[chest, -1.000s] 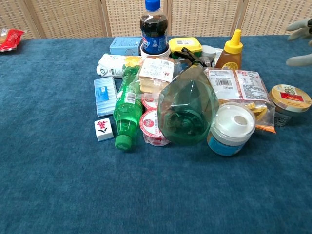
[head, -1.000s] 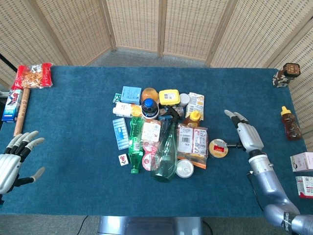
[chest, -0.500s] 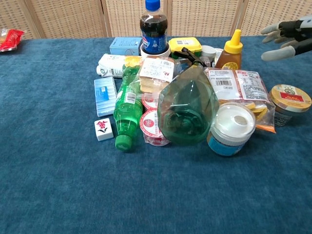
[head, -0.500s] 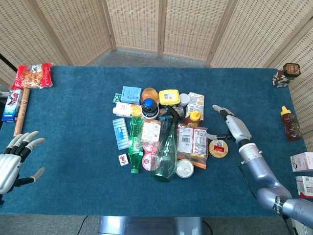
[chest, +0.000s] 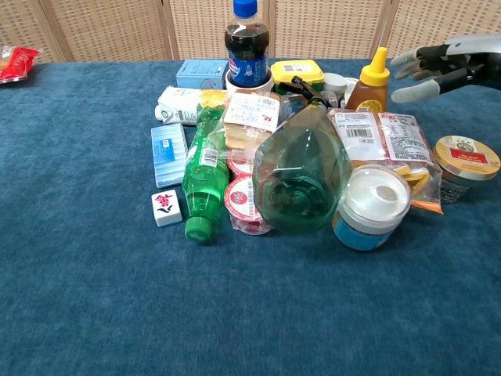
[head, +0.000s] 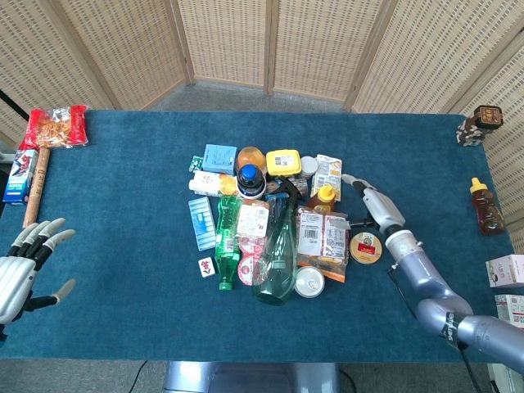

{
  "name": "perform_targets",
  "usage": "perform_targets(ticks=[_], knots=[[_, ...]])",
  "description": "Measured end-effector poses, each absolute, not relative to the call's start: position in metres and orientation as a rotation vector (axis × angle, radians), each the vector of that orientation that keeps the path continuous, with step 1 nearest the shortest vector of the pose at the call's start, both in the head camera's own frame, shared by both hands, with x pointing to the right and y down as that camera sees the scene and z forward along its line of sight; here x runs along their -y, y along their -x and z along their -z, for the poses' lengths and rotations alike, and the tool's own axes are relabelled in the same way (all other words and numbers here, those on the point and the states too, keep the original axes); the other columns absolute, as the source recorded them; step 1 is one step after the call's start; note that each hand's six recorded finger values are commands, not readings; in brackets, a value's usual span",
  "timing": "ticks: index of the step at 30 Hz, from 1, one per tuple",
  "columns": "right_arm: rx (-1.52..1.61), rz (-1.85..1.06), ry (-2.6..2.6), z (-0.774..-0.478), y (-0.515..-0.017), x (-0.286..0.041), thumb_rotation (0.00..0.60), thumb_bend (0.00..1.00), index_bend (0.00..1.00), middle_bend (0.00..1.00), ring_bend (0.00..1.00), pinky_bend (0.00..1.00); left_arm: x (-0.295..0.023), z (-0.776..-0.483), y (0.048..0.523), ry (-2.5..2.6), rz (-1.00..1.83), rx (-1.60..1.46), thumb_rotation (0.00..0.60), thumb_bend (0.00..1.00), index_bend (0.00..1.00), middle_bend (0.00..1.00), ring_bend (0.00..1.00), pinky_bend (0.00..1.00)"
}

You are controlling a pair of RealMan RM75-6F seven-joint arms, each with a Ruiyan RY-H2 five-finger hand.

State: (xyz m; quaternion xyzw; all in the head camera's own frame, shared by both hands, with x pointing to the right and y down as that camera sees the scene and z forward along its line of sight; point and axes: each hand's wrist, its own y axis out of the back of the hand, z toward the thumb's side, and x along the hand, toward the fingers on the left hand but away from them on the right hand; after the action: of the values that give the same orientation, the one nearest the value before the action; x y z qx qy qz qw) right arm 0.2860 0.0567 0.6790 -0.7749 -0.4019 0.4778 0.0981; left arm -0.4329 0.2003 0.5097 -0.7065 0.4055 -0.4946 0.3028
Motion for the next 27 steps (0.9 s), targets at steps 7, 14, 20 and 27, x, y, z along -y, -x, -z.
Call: perform_targets(ticks=[7,14,20,27], knots=[[1.174,-1.428,2.314,-0.688,-0.275,-0.046,0.422,0.06,0.0,0.0,0.0,0.07,-0.202,-0.51,0.435,1.867,1.321,-1.078,0.6,0.35,0.16,0.07,0.0,0.0],[1.15,-1.445,2.326,-0.697,-0.264,-0.038,0.424,0.05,0.0,0.0,0.0,0.07,-0.203,-0.51,0.44,1.859,1.333,-1.089,0.6,0.35,0.15,0.07,0.0,0.0],[1.134,-1.456,2.342,-0.703,-0.255,-0.034,0.424,0.05,0.0,0.0,0.0,0.07,-0.204,-0.509,0.443,1.851,1.343,-1.095,0.6,0.34,0.15,0.07,0.0,0.0],[1.123,-1.444,2.356,-0.703,-0.245,-0.029,0.422,0.05,0.0,0.0,0.0,0.09,-0.205,-0.509,0.444,1.846,1.349,-1.1,0.6,0.35,0.15,0.07,0.0,0.0]])
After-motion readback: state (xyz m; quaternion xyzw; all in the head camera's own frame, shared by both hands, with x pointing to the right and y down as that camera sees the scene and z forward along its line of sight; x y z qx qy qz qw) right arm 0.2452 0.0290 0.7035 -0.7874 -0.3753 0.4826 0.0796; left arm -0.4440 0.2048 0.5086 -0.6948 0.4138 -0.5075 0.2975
